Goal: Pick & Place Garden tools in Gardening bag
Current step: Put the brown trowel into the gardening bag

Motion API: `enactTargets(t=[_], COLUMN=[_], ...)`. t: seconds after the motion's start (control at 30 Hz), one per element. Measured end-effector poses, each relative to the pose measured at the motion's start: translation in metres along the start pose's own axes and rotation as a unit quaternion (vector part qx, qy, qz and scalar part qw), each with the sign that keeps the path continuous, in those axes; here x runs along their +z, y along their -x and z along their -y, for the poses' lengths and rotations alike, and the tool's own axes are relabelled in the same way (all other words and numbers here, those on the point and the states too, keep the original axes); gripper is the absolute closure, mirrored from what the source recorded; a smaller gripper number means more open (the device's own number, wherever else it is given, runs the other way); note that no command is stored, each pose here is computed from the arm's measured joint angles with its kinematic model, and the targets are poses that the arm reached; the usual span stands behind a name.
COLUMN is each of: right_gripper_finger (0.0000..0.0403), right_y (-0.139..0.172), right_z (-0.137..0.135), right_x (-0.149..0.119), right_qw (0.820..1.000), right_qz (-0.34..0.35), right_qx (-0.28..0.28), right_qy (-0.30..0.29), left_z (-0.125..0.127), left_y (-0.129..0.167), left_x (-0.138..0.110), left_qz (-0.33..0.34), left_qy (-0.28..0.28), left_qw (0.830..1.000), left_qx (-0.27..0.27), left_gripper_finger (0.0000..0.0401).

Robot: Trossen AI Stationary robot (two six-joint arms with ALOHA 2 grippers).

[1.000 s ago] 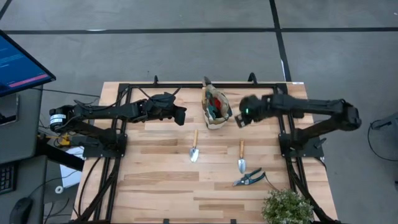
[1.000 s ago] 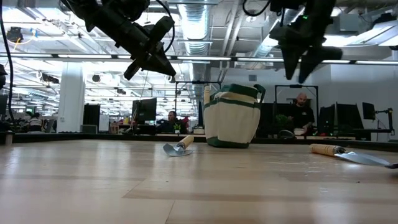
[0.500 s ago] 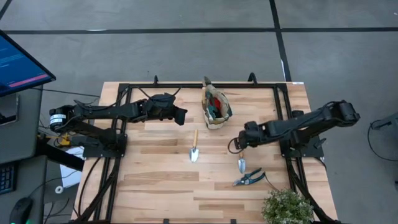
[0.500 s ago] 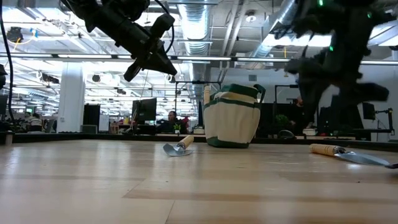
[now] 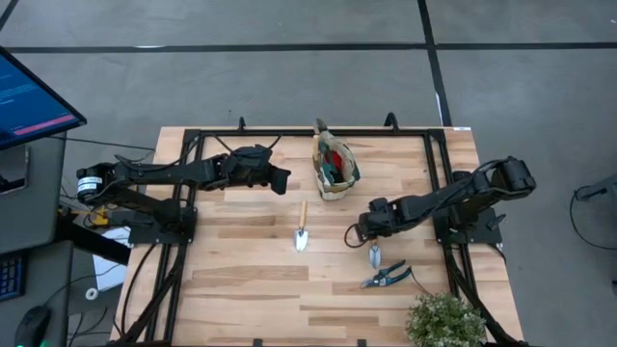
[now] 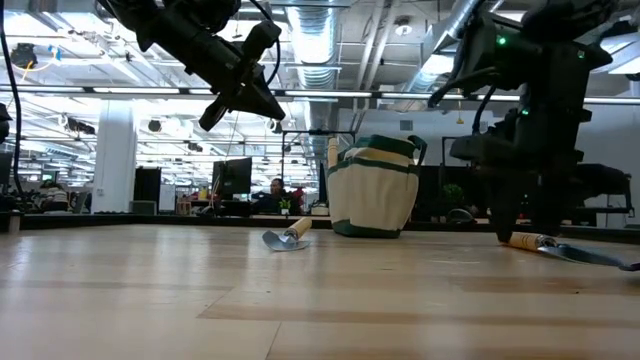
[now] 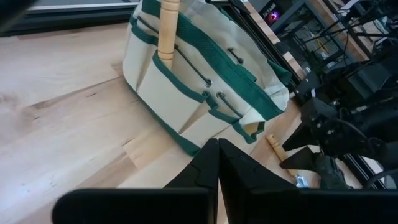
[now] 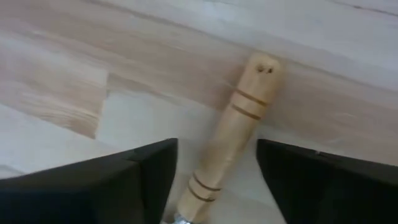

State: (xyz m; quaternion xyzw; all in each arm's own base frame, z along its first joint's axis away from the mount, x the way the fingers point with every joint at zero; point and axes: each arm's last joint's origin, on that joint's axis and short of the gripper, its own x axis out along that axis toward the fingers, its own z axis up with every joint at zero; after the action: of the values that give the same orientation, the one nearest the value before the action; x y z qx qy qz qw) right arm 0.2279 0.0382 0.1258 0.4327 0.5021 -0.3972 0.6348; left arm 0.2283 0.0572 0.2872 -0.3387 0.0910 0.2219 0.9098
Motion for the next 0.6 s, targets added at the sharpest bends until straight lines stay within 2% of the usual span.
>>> enactTargets(t=[0.23, 0.5, 0.6], right_gripper_finger=[0.0353, 0.0347, 0.0347], right_y=[0.004, 0.007, 0.018], right_z=[0.004, 0.007, 0.012], right_x=[0.002, 0.017, 0.028], right_qw=[1.000, 1.000, 0.998], right_qz=[0.000, 0.002, 0.053], right_qx=[-0.012, -0.002, 0.006], right_qy=[0.006, 0.025, 0.031], left_z=[0.000, -0.001, -0.001], left_y=[0.000, 0.000, 0.000], left_x=[0.000, 0.000, 0.000], left_qz=[0.000, 0.002, 0.002], left_qy=[-0.001, -0.004, -0.004], left_qw=[1.000, 1.000, 1.000], left_qx=[0.001, 0.005, 0.005], left_gripper_finger=[0.0394, 0.0394, 0.0393])
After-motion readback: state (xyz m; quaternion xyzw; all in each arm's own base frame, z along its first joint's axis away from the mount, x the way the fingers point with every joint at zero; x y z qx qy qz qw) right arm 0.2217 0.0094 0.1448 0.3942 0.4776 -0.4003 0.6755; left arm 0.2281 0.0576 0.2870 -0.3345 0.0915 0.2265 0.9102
